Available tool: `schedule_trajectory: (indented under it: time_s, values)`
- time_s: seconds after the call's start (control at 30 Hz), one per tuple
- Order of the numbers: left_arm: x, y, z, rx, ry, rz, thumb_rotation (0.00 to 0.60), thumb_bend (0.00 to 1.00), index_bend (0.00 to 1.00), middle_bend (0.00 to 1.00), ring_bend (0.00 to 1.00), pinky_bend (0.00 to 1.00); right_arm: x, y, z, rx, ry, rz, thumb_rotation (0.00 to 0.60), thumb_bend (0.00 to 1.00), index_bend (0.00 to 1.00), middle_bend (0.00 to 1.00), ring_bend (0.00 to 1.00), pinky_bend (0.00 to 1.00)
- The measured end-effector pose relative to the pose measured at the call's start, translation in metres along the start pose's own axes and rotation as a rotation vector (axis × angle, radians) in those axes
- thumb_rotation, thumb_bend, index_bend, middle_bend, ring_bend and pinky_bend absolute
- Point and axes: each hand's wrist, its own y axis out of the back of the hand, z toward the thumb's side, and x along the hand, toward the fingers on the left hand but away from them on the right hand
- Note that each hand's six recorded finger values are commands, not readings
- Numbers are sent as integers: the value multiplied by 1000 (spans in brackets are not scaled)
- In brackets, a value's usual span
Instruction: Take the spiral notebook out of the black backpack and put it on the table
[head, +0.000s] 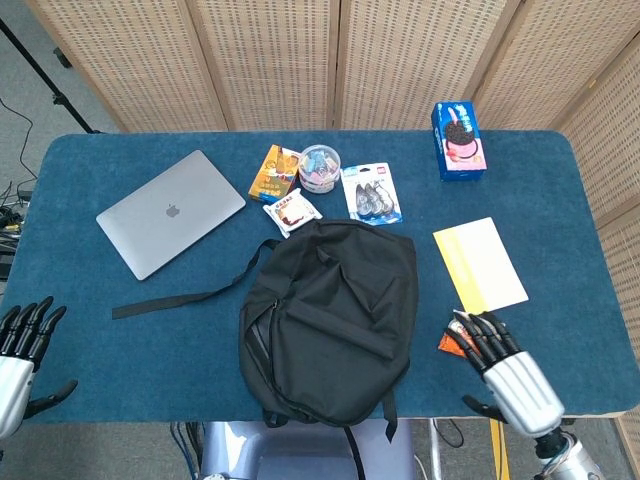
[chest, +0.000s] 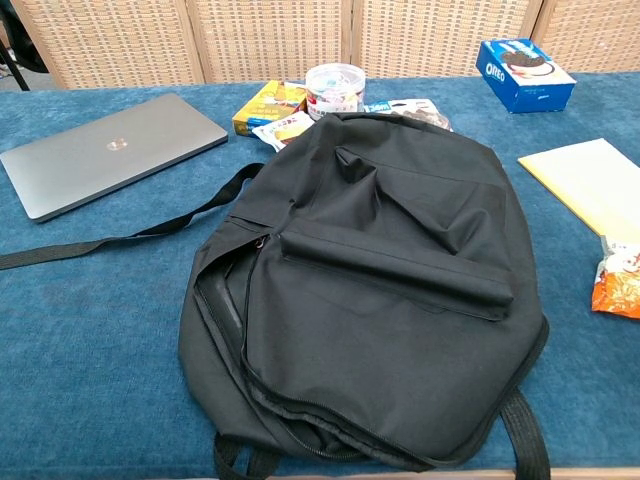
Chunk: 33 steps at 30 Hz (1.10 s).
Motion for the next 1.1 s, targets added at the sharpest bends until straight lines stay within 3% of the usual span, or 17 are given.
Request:
schedule_trajectory:
  time_s: [0.27, 0.47, 0.7, 1.1]
  values:
    - [6, 1, -10, -8, 37, -2, 600, 0, 0, 0, 0, 0, -34, -37, 52, -1, 283, 157, 600, 0, 144, 115, 104, 152]
    - [8, -1, -13, -8, 49, -11, 600, 0, 0, 0, 0, 0, -55, -67, 92, -25, 422, 233, 600, 0, 165, 167, 155, 174]
    - [9, -3, -16, -10, 57, -22, 600, 0, 0, 0, 0, 0, -68, -99, 126, -22, 501, 241, 600, 0, 166, 173, 165, 180]
    - [9, -2, -17, -15, 59, -22, 600, 0, 0, 0, 0, 0, -91, -128, 128, -5, 458, 239, 600, 0, 166, 164, 174, 188]
